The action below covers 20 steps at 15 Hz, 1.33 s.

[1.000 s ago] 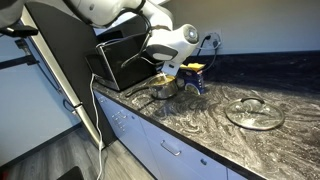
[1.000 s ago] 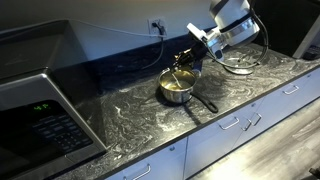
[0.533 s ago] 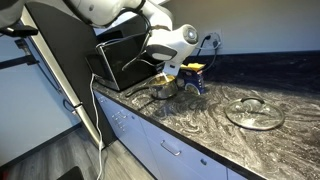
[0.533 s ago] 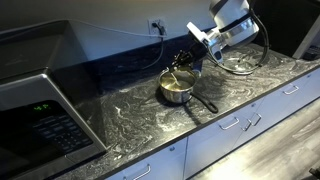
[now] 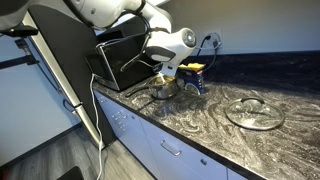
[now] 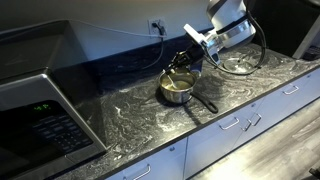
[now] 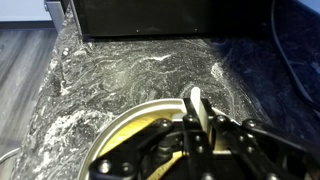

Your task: Take the lid off of the pot then stir the pot with the spoon

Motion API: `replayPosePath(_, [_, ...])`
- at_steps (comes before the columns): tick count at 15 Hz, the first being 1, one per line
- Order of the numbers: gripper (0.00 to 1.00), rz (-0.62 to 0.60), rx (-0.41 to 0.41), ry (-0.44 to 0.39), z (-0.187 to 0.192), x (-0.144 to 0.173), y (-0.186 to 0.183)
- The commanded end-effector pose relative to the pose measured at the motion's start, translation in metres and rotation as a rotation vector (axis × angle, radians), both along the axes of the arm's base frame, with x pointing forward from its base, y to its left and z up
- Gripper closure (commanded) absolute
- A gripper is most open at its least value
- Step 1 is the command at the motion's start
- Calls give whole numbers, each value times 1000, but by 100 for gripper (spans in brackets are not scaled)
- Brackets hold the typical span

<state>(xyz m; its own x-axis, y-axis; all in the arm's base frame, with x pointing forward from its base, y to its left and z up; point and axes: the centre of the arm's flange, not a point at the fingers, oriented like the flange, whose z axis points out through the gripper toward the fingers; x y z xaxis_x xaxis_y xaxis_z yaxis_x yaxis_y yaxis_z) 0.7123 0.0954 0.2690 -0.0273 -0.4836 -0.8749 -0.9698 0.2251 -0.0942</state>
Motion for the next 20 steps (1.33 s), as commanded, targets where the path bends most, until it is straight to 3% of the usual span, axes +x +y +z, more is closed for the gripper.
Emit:
replayPosePath(1, [97,21,56,43,6,2,4])
replayPosePath(9, [97,-11,-64,26,31,-11,-3])
replayPosePath(13, [97,11,-247,6,38,-12,14])
replayPosePath(18, [97,31,-464,38,31,-15,48])
replayPosePath(19, [65,35,-486,41,31,-17,53])
replayPosePath(20, [64,40,-504,48,32,-19,56])
